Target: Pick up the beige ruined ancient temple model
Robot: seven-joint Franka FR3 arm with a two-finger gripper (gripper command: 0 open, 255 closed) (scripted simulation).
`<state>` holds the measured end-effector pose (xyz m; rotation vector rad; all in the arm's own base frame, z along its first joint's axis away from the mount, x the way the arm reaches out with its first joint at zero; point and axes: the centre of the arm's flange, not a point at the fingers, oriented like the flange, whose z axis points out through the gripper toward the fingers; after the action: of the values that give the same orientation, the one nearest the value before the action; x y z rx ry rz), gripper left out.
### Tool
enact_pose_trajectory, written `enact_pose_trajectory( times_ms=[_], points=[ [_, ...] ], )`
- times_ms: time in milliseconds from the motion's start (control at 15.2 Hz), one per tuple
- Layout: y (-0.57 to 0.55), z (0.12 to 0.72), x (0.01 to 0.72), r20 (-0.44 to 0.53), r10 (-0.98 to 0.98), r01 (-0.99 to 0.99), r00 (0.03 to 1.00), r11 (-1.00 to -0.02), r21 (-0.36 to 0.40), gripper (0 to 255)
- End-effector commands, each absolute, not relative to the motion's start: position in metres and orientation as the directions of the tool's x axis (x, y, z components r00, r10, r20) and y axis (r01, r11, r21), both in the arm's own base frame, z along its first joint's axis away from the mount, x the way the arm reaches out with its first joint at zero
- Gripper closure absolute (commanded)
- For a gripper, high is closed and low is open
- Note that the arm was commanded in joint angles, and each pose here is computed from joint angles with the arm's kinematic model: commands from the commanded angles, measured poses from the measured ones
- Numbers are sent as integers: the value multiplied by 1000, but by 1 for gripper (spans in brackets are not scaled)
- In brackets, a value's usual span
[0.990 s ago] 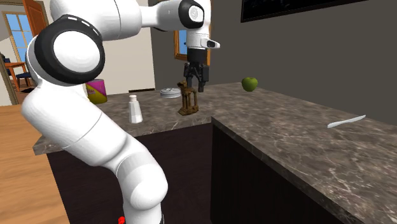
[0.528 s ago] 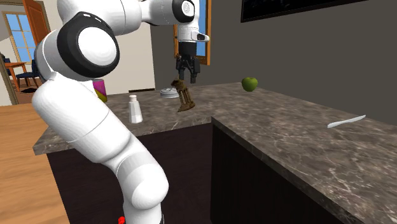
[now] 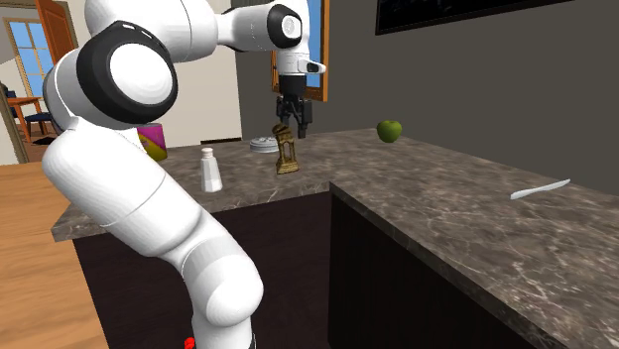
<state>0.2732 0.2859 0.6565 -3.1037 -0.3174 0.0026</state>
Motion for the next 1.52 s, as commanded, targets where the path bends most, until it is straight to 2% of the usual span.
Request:
enact_pose_trajectory(
  times_ms=[0, 528, 1452],
  points=[
    [284, 646, 271, -47, 203, 203, 978, -979, 0, 255],
    [284, 646, 271, -47, 203, 203, 978, -979, 0, 255],
    [284, 720, 271, -47, 203, 203, 978, -979, 0, 255]
  ],
)
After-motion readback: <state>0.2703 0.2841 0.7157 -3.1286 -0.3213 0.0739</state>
